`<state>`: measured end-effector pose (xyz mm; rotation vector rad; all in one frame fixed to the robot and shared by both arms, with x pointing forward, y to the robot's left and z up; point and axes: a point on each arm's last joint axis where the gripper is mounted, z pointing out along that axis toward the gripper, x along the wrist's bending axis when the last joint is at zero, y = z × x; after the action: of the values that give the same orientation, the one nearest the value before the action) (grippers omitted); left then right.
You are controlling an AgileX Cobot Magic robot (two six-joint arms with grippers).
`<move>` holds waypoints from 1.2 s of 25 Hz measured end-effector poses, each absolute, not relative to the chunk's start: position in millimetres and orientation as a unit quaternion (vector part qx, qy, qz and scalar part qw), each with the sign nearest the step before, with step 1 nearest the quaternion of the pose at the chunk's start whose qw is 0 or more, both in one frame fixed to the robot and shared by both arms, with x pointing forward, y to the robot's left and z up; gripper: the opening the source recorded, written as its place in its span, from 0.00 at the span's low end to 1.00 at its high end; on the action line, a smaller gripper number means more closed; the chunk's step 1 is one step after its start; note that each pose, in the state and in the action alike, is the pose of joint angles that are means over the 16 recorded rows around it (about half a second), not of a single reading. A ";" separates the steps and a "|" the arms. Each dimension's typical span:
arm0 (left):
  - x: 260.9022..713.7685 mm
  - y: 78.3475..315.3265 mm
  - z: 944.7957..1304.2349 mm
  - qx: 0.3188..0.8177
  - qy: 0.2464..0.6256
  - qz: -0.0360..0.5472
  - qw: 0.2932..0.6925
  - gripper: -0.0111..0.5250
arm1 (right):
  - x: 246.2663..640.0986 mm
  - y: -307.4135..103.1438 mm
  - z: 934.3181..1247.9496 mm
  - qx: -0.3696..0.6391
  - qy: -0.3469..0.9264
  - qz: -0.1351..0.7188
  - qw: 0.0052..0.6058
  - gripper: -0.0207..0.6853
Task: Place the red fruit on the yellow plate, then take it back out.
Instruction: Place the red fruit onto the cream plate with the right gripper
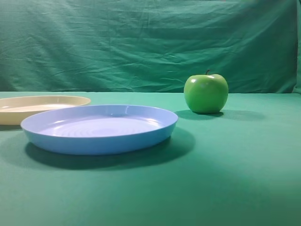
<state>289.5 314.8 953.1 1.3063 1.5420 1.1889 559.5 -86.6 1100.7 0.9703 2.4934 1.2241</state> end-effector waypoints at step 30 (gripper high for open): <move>289.5 314.8 953.1 0.513 0.606 0.467 0.388 0.02 | 605.9 81.7 958.2 0.152 0.901 0.399 0.075 0.84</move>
<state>289.5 314.8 953.1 1.3063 1.5420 1.1889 605.9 81.7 958.2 0.4568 2.7036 1.1970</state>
